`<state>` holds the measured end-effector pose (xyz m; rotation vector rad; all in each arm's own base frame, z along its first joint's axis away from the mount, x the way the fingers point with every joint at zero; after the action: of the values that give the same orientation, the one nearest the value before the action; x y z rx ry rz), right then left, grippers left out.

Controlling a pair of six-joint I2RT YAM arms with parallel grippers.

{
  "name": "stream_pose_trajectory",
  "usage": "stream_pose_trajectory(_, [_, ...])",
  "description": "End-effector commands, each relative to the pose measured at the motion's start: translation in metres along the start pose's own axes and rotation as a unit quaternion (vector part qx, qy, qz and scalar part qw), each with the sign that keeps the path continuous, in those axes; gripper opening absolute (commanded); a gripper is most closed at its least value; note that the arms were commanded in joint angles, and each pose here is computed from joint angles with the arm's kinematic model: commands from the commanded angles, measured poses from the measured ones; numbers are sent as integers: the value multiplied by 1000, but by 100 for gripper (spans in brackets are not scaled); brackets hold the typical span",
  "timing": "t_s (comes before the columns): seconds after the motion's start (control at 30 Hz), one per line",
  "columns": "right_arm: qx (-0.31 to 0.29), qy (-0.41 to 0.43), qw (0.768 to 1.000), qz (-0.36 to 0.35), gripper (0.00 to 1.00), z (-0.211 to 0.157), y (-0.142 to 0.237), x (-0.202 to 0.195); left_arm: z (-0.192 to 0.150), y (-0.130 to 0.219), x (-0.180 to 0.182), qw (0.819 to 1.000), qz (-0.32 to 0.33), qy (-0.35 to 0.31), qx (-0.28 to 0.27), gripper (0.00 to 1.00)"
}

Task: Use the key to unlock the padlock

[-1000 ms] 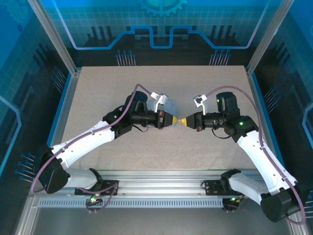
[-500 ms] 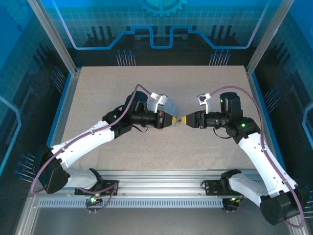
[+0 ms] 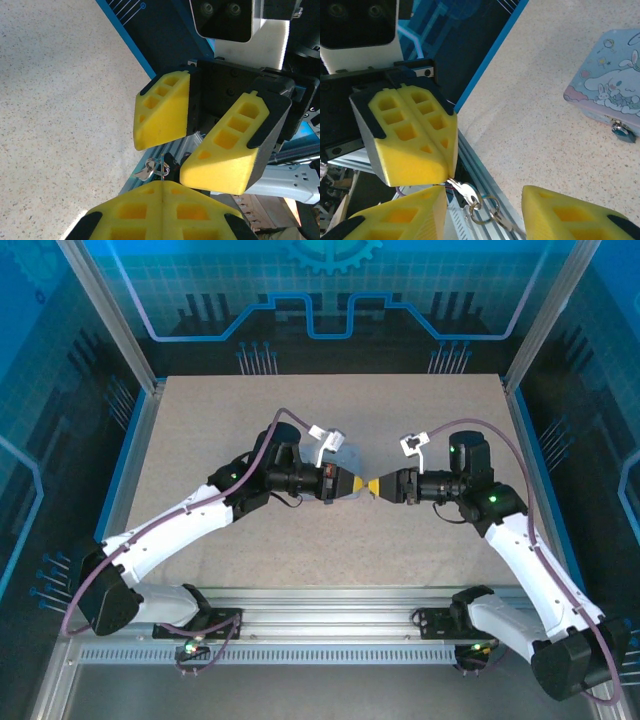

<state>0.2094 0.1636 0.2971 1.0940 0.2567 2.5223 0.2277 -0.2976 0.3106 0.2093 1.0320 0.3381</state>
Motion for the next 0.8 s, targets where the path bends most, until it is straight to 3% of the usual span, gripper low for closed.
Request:
stream_pose_trajectory(0.0, [-10,12,999,28,44,2,3,9,4,1,-14,999,-28,-16,1,0])
stream_pose_trajectory(0.2, [-10,14,999,37,35,3,4,12,4,2,-14,999,-29,-14,-2,0])
stream_pose_trajectory(0.5, [-3,12,999,38,38,1,2,11,4,4,-17,999,-39,-17,-6,0])
stream_pose_trajectory(0.77, [-2,15,999,41,20,0,2,13,3,6,-18,999,-41,-17,-6,0])
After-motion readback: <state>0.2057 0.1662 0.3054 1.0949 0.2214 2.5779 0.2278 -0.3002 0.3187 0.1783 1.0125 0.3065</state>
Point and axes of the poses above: each hand's point on the last joint's axis, 136 mm out from that joint toward the fingers, its own y axis back along the fingers, its own x axis along the line the jaws close on, z = x × y, the point moved 5 cm from there along y, back along the fingers, and after that the axes turned 6 degrees about y, right-handed, at the moved point
